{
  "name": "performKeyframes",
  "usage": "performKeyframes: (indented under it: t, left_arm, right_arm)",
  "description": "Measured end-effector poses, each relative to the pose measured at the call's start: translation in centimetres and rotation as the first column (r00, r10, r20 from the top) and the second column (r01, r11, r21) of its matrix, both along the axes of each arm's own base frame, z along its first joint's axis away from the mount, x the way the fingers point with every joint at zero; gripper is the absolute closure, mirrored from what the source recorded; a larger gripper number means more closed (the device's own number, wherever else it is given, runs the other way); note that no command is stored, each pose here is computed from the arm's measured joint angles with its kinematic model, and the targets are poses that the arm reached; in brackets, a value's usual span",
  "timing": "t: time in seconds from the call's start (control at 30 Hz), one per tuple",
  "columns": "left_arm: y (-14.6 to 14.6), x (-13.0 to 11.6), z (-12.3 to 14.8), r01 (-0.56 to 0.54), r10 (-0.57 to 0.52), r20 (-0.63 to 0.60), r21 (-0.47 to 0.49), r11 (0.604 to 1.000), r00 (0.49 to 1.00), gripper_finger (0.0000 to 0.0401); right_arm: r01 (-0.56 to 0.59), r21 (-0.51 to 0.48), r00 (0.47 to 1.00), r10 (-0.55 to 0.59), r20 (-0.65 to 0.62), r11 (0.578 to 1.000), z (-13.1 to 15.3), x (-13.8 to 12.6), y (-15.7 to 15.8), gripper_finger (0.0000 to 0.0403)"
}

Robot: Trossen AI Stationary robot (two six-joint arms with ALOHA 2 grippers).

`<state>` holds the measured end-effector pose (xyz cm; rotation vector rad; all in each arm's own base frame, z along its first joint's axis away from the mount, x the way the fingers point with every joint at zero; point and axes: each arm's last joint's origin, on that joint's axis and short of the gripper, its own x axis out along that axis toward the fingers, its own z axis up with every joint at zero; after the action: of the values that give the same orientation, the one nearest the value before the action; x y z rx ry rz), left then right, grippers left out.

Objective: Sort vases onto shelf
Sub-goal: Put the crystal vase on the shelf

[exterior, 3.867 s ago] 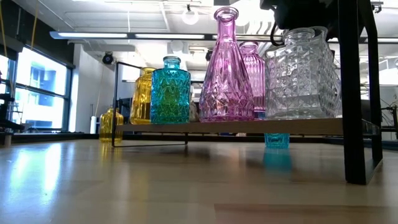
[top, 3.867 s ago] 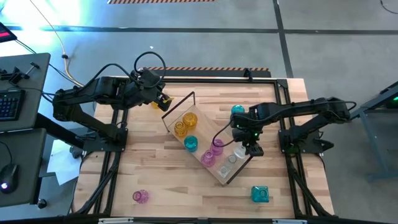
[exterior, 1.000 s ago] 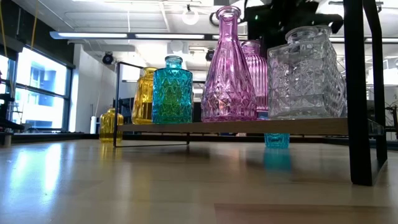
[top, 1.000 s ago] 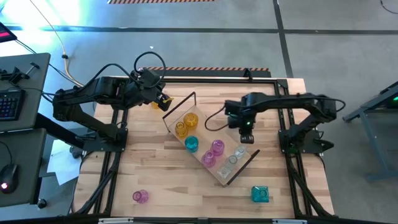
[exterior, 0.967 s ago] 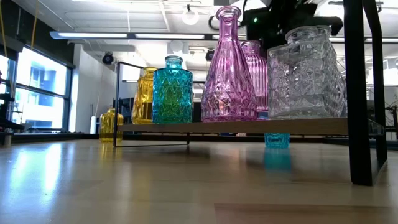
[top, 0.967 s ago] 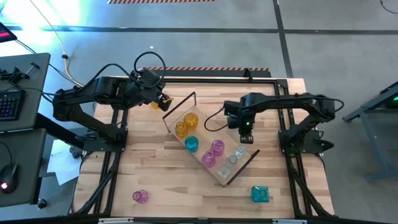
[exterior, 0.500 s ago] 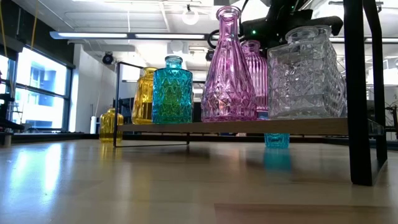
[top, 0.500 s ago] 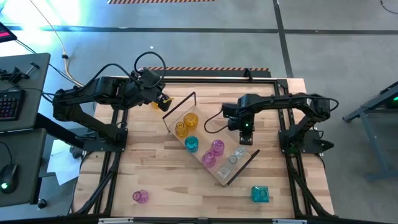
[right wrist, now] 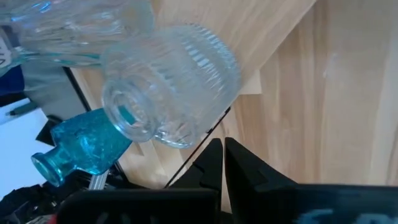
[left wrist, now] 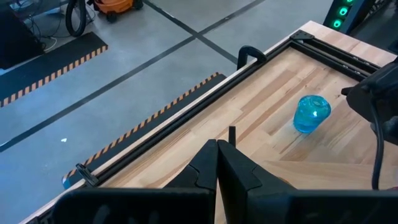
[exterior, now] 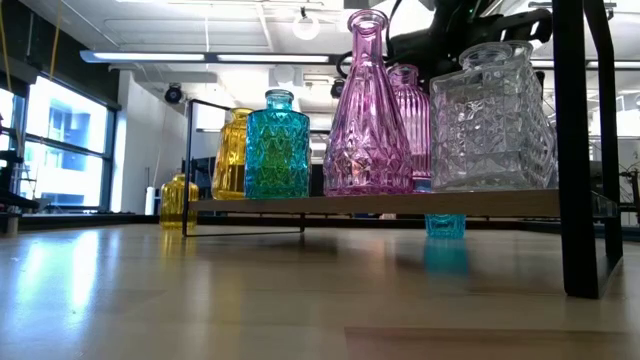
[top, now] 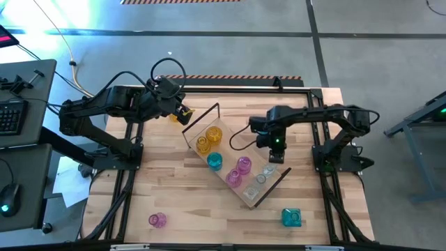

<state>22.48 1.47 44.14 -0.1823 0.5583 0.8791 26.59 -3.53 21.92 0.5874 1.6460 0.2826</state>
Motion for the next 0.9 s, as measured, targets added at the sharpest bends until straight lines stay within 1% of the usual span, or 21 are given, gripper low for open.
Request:
performKeyframes:
  t: [0.3,0.43,0.63,0.7,0.8,0.9]
  left_arm:
    - [-0.4,0.0,0.0,0.019,-0.019,-0.002,0.002,1.0,1.0,0.0401]
    - [-0.4,0.0,0.0,0.017,-0.017,-0.002,0.004,1.0,1.0,0.0401]
    - [-0.4,0.0,0.0,0.017,-0.017,-0.001,0.004,1.0,1.0,0.0401]
    - [-0.4,0.0,0.0,0.017,-0.017,-0.001,0.004,1.0,1.0,0.0401]
    - [-0.4,0.0,0.0,0.016,-0.016,0.0,0.003,1.0,1.0,0.0401]
    - [-0.4,0.0,0.0,0.016,-0.016,0.0,0.003,1.0,1.0,0.0401]
  right_arm:
    - [-0.033,0.027,0.999,0.033,-0.003,0.999,0.0,0.2,1.5,0.0403]
    - [-0.035,0.02,0.999,0.036,-0.009,0.999,0.0,0.2,1.6,0.0403]
    - [-0.029,0.045,0.999,0.03,-0.023,0.999,0.1,0.0,1.7,0.0403]
    - [-0.033,0.025,0.999,0.033,-0.024,0.999,0.1,0.0,1.6,0.0403]
    - [-0.038,-0.038,0.999,0.037,-0.034,0.999,0.0,0.0,1.2,0.0403]
    - [-0.027,-0.048,0.999,0.026,-0.023,0.998,-0.1,0.1,0.9,0.0403]
